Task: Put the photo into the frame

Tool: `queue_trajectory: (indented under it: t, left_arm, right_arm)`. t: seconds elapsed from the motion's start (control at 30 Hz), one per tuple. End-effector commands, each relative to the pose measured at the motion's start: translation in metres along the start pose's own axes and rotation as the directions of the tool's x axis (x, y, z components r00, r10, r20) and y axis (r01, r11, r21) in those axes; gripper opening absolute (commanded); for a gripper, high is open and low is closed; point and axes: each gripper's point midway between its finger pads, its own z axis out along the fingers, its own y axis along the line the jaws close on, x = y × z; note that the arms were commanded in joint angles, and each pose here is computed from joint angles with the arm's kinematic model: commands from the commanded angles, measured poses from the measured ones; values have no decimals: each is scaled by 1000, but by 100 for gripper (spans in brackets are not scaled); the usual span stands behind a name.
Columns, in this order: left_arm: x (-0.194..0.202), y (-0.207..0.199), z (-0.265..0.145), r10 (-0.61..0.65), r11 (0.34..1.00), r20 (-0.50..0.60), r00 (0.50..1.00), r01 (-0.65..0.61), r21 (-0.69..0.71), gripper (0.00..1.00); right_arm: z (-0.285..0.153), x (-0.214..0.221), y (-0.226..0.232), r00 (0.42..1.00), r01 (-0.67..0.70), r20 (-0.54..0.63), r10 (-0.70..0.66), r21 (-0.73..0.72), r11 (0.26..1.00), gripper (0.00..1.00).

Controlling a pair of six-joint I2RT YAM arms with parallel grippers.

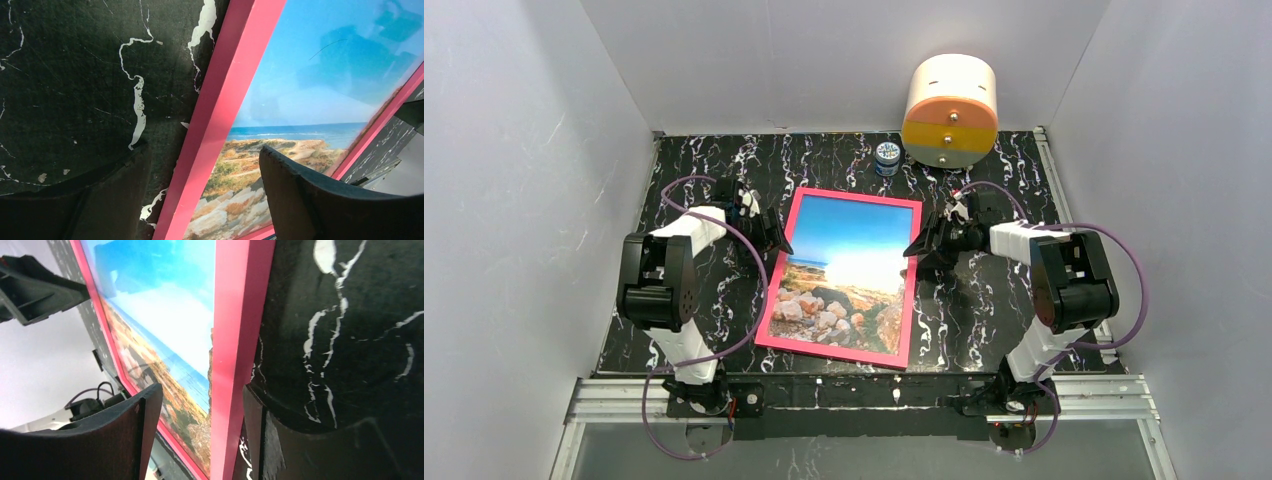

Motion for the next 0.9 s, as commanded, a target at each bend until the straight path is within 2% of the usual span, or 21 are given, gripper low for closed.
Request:
queue_trajectory:
  t: [0.0,0.13,0.27,0.4,0.47,0.5,0.63,0.87]
  left_arm:
    - [17,11,2,-9,1000,-42,999,8,-26,76]
    - [15,13,0,2,999,-36,999,-3,-40,76]
    - [15,12,-1,3,999,-38,999,-5,-39,74]
    - [19,4,-3,17,1000,-59,998,-16,12,54]
    - [20,3,-4,25,1000,-62,998,-25,13,40]
    - [19,4,-5,28,1000,-61,998,-27,5,37]
    - [18,1,-8,27,1000,-66,997,-25,17,28]
    - [27,-4,-8,-2,999,-89,996,6,42,23]
  right_arm:
    - [-3,-23,-6,998,11,62,-17,92,996,69]
    - [-10,-28,-21,995,-31,103,10,209,977,70]
    - [-11,-26,-21,996,-38,89,19,220,975,69]
    - [-5,-21,-19,996,-66,64,55,194,979,68]
    - [2,-18,-14,997,-72,41,66,168,983,65]
    - [7,-16,-12,997,-74,27,71,163,984,63]
    - [24,-15,0,998,-65,-7,66,128,990,52]
    - [43,-39,12,1000,-19,1,19,99,995,44]
